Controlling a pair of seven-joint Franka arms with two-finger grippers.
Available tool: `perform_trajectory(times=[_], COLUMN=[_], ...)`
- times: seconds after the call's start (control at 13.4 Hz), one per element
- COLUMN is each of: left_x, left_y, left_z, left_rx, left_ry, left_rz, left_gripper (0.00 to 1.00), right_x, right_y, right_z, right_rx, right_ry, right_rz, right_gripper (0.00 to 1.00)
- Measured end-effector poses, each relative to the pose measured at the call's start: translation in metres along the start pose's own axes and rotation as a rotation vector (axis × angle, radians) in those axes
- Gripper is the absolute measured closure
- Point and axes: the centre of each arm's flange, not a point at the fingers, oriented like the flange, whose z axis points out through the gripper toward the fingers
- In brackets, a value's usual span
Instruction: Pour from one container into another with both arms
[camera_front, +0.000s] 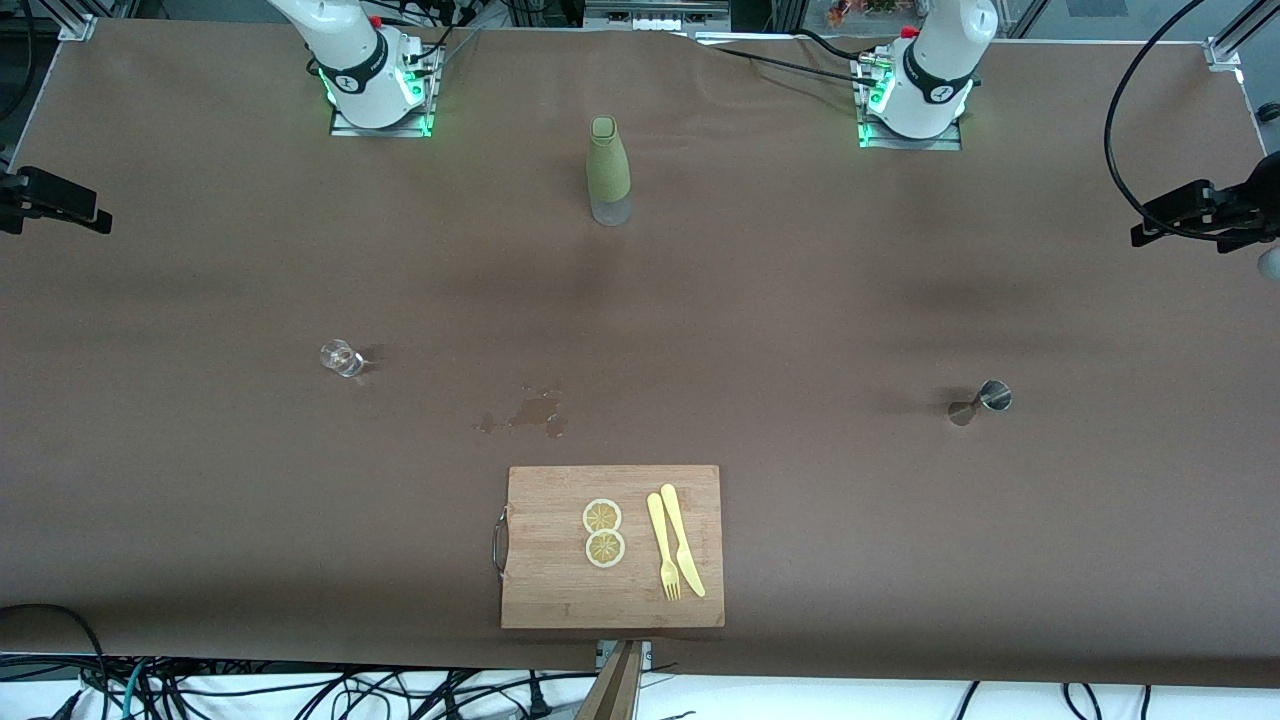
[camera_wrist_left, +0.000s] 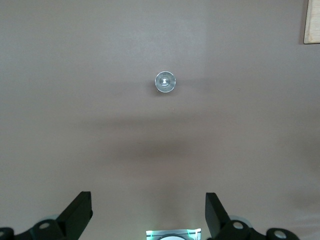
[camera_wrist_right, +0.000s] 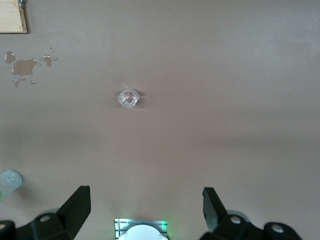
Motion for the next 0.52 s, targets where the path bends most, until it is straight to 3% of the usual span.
perform_trajectory(times=[0.52], left_x=[-0.0026], left_y=[0.0059], left_z=[0.0017], left_rx=[0.031], left_ry=[-0.03], left_rz=[-0.084], left_gripper=[0.0], right_x=[0.0002], right_y=[0.0053], right_z=[0.0017], right_rx=[0.002], right_ry=[-0.003], right_rz=[-0.074], right_gripper=[0.0])
